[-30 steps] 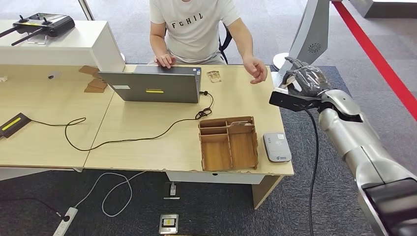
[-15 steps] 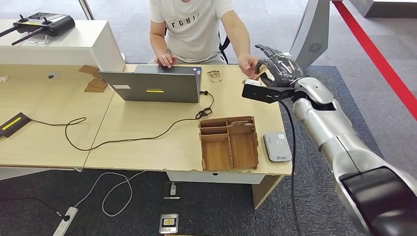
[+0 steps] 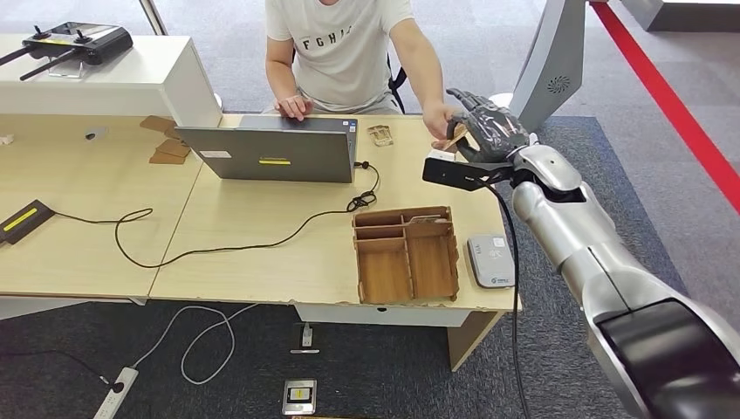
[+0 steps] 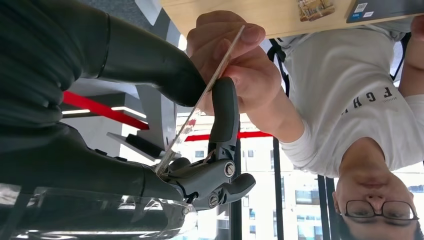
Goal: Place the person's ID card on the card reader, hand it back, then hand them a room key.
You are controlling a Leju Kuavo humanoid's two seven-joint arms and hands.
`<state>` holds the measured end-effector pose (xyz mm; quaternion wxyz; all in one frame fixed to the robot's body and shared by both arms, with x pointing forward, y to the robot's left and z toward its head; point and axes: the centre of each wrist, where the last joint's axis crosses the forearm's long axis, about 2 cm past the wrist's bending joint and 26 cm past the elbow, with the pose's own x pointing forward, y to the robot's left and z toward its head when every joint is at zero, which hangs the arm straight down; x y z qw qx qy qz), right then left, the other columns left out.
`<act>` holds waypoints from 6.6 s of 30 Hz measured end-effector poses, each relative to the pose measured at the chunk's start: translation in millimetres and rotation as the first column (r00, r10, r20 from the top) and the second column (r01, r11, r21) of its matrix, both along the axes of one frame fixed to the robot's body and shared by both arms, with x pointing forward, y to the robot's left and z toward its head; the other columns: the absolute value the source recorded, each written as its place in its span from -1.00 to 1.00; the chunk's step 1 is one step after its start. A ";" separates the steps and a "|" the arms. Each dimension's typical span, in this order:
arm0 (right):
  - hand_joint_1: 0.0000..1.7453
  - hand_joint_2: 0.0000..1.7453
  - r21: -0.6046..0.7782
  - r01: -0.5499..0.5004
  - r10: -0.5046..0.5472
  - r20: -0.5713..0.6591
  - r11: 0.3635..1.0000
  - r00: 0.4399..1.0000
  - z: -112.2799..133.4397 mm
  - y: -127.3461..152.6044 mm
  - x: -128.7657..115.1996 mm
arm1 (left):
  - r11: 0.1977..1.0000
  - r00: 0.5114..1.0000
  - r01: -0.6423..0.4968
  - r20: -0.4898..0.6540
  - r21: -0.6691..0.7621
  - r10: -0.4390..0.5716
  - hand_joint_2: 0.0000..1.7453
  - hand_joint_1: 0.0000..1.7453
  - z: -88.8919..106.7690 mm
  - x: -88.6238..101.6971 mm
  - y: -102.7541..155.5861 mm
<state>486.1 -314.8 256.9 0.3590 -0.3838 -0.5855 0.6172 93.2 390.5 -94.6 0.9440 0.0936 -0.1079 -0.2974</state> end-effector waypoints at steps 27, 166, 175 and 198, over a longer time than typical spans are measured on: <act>-1.00 -1.00 -0.019 -0.109 0.107 -0.088 0.994 0.990 30.3 -2.6 -7.1 | 0.999 0.999 0.032 -0.019 -0.008 -0.032 1.00 -1.00 -1.7 -2.4 -6.3; -1.00 -1.00 -0.172 -0.008 -0.043 -0.288 0.985 0.957 59.0 78.5 -102.6 | 0.999 0.999 0.050 0.009 0.017 -0.050 1.00 -1.00 0.3 9.7 -10.3; -1.00 -1.00 -0.172 0.042 -0.090 -0.277 0.984 0.957 28.5 62.0 -64.6 | 0.998 0.999 0.053 0.006 0.016 -0.053 1.00 -1.00 -0.2 8.6 -11.7; -1.00 -1.00 -0.241 0.151 -0.242 -0.416 0.959 0.877 -38.0 28.1 -46.8 | 0.999 0.999 0.047 0.012 0.010 -0.047 1.00 -1.00 -0.8 6.0 -11.8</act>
